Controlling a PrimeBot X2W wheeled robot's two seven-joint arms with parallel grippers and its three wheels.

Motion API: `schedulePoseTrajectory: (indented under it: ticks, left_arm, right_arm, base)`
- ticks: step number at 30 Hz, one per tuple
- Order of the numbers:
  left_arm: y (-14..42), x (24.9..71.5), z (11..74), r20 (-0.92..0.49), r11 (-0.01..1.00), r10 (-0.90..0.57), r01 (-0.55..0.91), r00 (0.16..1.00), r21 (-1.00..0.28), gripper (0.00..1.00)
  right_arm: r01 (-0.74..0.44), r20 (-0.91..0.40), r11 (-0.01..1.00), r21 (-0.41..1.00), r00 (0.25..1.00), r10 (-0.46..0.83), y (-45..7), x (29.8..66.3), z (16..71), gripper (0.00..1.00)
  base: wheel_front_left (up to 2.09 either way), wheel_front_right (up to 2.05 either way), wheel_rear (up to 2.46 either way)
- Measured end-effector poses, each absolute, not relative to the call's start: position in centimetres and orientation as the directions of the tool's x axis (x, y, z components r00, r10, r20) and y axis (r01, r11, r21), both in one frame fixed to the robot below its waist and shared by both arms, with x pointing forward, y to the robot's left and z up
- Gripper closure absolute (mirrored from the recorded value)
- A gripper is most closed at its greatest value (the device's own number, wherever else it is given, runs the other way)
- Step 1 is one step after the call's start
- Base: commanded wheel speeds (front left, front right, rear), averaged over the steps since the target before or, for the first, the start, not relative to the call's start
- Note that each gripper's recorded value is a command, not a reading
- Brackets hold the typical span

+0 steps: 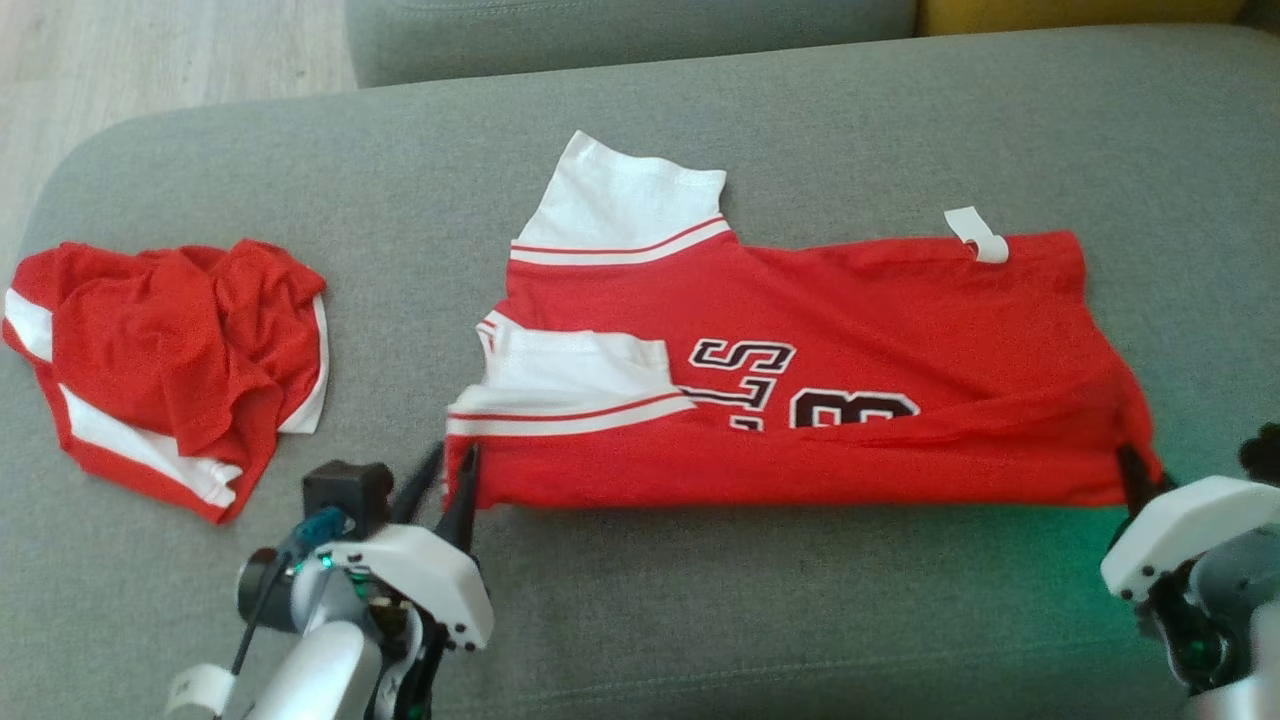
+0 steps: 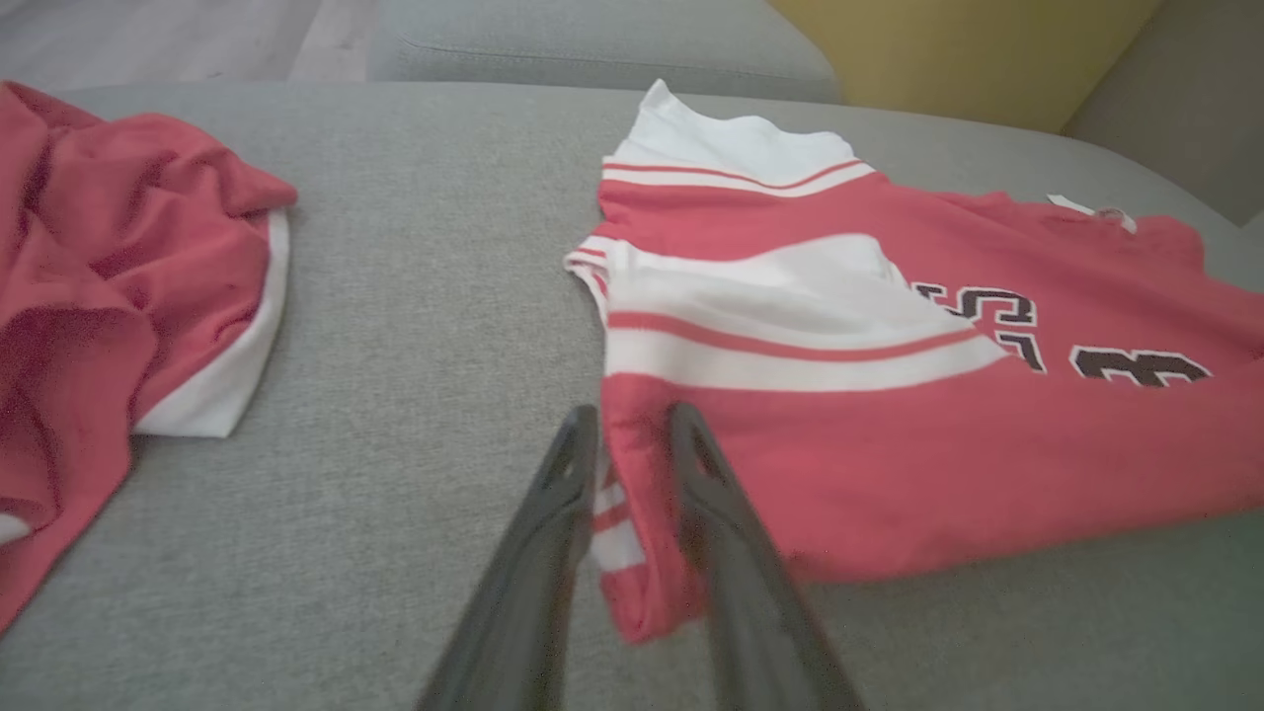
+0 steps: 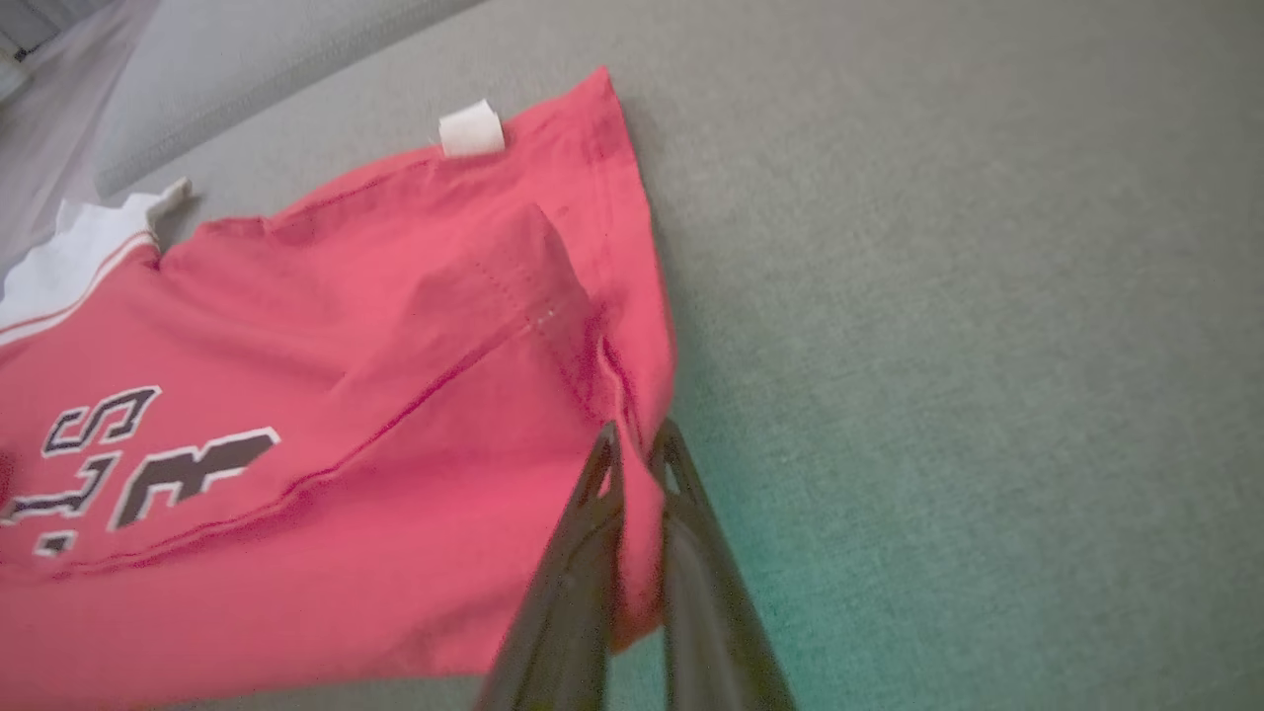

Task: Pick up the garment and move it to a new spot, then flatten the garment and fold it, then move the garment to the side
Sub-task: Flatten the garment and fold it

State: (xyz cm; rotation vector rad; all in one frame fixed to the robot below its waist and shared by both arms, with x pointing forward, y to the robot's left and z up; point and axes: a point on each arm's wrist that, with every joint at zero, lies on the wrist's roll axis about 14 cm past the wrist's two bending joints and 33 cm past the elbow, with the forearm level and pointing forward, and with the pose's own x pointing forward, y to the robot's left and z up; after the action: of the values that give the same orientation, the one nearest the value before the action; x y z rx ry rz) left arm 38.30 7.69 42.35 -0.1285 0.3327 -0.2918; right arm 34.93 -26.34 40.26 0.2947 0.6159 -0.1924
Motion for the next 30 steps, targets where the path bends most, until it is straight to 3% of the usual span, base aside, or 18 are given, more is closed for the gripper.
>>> schedulePoseTrajectory:
  ticks: [1, 7, 18, 24, 30]
  left_arm:
    - [7.8, 38.4, 42.5, -0.297, 0.952, -0.295, 0.254, 0.908, -0.170, 0.00]
    - [8.4, 40.1, 44.5, -0.183, 0.960, -0.253, 0.224, 0.950, -0.168, 0.00]
    - [6.1, 47.5, 48.6, -0.040, 0.943, -0.321, 0.316, 0.946, -0.102, 0.00]
    - [3.1, 53.7, 47.9, -0.141, 0.864, -0.493, 0.503, 0.858, 0.036, 0.00]
    - [2.1, 59.1, 44.7, -0.339, 0.812, -0.526, 0.579, 0.780, 0.073, 0.00]
  right_arm:
    - [0.265, -0.574, 0.940, 0.213, 0.813, -0.099, -26.5, 35.1, 40.7, 0.00]
    - [0.239, -0.382, 0.954, 0.181, 0.911, -0.156, -27.2, 37.5, 44.6, 0.00]
    - [0.151, -0.126, 0.983, 0.106, 0.982, -0.137, -26.1, 43.4, 49.9, 0.00]
    - [0.117, -0.083, 0.992, 0.047, 0.990, -0.113, -26.1, 47.7, 51.1, 0.00]
    - [0.082, -0.061, 0.997, -0.004, 0.995, -0.082, -25.8, 50.9, 51.4, 0.00]
  base:
    - [0.00, 0.00, 0.00]
    - [0.00, 0.00, 0.00]
    - [0.00, 0.00, 0.00]
    - [0.00, 0.00, 0.00]
    - [0.00, 0.00, 0.00]
